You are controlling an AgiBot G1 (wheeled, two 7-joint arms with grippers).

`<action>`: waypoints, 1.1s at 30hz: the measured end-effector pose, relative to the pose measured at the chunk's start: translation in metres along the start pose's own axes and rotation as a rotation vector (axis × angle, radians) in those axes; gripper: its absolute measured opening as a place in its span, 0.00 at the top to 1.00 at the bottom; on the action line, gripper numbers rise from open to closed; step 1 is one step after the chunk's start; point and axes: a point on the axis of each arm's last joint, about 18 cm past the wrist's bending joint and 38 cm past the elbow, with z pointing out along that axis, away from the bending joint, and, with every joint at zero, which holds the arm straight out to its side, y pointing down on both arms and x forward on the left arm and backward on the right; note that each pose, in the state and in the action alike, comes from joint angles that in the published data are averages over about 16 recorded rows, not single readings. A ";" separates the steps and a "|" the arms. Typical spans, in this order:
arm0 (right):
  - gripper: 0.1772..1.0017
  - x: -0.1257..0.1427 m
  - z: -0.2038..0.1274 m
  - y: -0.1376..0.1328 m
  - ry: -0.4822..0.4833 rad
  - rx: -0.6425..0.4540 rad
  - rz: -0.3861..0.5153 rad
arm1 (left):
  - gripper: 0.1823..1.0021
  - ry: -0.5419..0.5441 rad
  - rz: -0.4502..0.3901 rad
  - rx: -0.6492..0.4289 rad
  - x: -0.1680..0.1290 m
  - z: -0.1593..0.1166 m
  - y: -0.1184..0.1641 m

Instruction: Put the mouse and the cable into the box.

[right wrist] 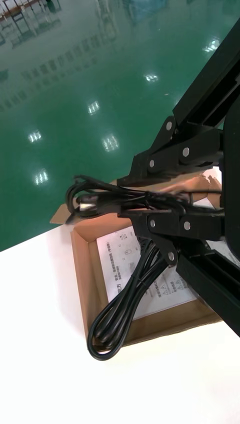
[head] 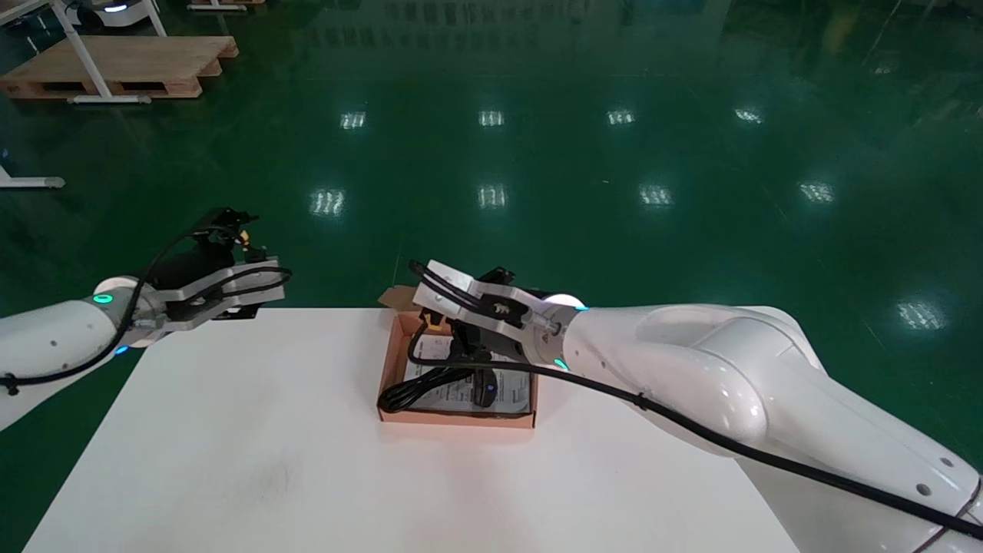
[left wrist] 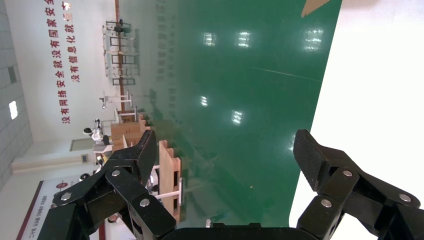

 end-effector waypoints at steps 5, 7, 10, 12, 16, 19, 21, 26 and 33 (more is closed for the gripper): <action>0.84 0.001 -0.001 -0.001 0.000 0.004 0.004 | 0.00 0.001 -0.001 0.000 0.000 0.000 0.000; 0.81 0.001 -0.001 -0.001 0.000 0.006 0.006 | 0.00 0.001 -0.001 0.000 0.000 0.000 0.000; 0.75 0.002 -0.001 -0.002 0.000 0.007 0.008 | 0.00 0.002 -0.004 0.001 0.001 0.000 0.000; 0.72 0.002 -0.002 -0.001 -0.001 0.008 0.011 | 0.00 0.004 -0.007 0.002 0.001 0.000 0.000; 0.61 0.001 -0.004 0.003 -0.014 0.006 0.029 | 0.00 0.018 -0.034 0.010 0.004 -0.002 0.000; 0.54 -0.002 -0.007 0.011 -0.033 0.003 0.055 | 0.00 0.039 -0.072 0.022 0.009 -0.004 0.000; 0.47 -0.004 -0.010 0.018 -0.051 0.001 0.079 | 0.00 0.057 -0.106 0.034 0.012 -0.006 -0.001; 0.34 -0.012 -0.021 0.039 -0.111 -0.001 0.155 | 0.00 0.117 -0.215 0.077 0.024 -0.014 -0.004; 0.17 -0.024 -0.044 0.068 -0.211 0.019 0.275 | 0.00 0.214 -0.388 0.165 0.038 -0.032 -0.013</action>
